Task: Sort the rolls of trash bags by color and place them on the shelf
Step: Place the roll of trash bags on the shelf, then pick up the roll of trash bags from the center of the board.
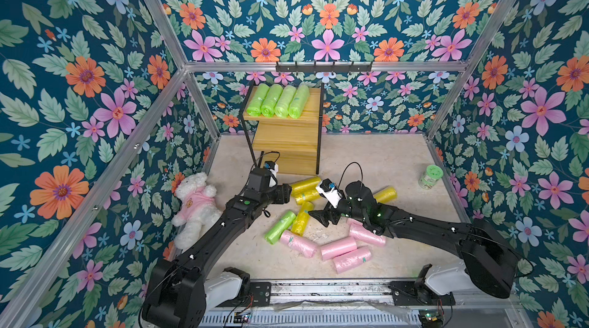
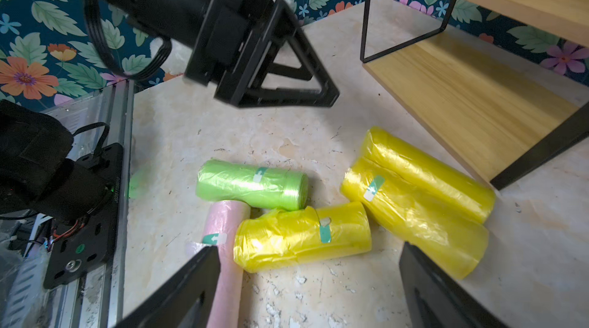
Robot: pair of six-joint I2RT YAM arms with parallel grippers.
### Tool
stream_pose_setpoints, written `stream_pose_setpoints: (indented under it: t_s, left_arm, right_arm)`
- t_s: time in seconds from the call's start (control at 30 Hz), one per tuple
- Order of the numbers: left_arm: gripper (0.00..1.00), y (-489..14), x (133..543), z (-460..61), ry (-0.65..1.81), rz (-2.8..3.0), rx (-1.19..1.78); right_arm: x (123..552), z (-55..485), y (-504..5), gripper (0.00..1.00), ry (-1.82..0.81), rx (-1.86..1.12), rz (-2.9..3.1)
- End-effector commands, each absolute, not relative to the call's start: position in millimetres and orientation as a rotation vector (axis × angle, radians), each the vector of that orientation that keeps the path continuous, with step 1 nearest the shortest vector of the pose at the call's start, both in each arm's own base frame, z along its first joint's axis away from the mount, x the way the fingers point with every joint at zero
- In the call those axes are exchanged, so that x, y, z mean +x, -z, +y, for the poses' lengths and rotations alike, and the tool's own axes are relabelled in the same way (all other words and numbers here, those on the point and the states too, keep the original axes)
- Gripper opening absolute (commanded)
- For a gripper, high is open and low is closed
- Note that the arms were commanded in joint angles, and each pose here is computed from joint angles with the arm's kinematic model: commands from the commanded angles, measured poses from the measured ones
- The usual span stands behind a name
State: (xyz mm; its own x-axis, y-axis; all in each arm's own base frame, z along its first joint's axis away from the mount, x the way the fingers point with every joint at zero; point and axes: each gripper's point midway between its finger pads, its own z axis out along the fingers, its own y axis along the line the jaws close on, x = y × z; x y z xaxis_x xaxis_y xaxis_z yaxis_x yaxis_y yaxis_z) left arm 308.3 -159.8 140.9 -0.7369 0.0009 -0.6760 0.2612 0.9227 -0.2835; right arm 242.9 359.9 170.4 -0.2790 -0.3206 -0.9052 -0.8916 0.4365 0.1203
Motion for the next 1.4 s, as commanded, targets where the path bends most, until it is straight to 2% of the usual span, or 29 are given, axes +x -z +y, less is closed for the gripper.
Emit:
stream_pose_setpoints:
  t_s: [0.0,0.37,0.7,0.93,1.1,1.27,1.37]
  left_arm:
    - [0.75,-115.1,295.0,-149.3,0.324,2.455,0.185]
    - [0.78,-69.2,250.2,-147.3,0.232,2.630,0.229]
    - [0.75,-47.2,240.5,-144.7,0.193,2.718,0.247]
    - [0.62,-46.9,259.5,-136.8,0.097,2.670,0.199]
    - [0.57,-52.3,295.4,-124.8,0.060,2.566,0.062]
    - [0.60,-65.5,333.2,-113.7,0.026,2.484,-0.007]
    - [0.69,-69.0,337.4,-115.3,0.024,2.487,0.013]
  right_arm:
    - [254.2,353.0,-179.3,0.92,-0.895,-0.940,1.814]
    - [271.4,324.7,-180.3,0.92,-0.915,-0.796,1.812]
    - [272.2,318.3,-175.1,0.92,-0.914,-0.768,1.824]
    - [272.5,316.2,-175.7,0.92,-0.908,-0.756,1.829]
    - [274.6,317.3,-177.0,0.92,-0.912,-0.748,1.830]
    - [275.9,318.1,-178.1,0.92,-0.908,-0.748,1.841]
    - [274.9,315.4,-176.7,0.92,-0.899,-0.745,1.850]
